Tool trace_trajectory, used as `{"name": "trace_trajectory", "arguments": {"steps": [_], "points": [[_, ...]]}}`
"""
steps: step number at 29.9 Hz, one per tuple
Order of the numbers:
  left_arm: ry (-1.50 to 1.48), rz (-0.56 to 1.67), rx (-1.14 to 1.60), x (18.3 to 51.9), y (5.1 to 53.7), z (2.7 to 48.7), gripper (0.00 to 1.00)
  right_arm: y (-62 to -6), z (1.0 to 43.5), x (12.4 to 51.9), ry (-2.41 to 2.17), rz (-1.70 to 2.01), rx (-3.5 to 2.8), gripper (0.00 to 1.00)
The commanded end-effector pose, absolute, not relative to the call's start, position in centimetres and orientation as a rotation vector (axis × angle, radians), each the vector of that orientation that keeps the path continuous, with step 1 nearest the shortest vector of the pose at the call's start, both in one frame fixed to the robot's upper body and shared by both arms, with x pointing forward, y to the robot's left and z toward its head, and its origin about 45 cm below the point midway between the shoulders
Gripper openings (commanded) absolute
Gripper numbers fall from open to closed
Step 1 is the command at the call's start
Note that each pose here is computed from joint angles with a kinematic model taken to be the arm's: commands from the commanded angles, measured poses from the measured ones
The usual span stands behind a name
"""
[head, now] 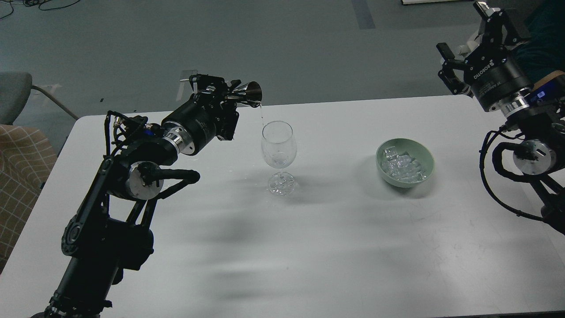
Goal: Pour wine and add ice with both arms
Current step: 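Tilt the jigger over the wine glass to pour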
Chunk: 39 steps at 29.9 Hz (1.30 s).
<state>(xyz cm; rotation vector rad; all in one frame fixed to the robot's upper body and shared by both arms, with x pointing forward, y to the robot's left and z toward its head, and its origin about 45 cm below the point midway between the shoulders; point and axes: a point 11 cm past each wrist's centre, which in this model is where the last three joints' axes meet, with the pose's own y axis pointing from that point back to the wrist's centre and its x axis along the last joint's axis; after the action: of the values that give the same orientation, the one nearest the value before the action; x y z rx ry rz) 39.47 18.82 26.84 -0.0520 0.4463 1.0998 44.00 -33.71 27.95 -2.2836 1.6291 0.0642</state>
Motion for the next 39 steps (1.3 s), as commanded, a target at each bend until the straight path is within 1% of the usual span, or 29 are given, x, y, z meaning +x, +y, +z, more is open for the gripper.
{"name": "trace_trajectory", "arguments": {"steps": [1,31,39], "points": [[0.444,1.096,-0.053,39.4,18.7,26.9,0.0,-33.8,27.9,44.0,1.631,0.064,-2.285,1.0],[0.352,1.066,-0.044,39.4,18.1,28.7,0.0,-33.8,27.9,44.0,1.631,0.063,-2.283,1.0],[0.278,1.047,0.038,39.0,17.3,28.4,0.0,-33.7,28.0,44.0,1.629,0.062,-2.284,1.0]]}}
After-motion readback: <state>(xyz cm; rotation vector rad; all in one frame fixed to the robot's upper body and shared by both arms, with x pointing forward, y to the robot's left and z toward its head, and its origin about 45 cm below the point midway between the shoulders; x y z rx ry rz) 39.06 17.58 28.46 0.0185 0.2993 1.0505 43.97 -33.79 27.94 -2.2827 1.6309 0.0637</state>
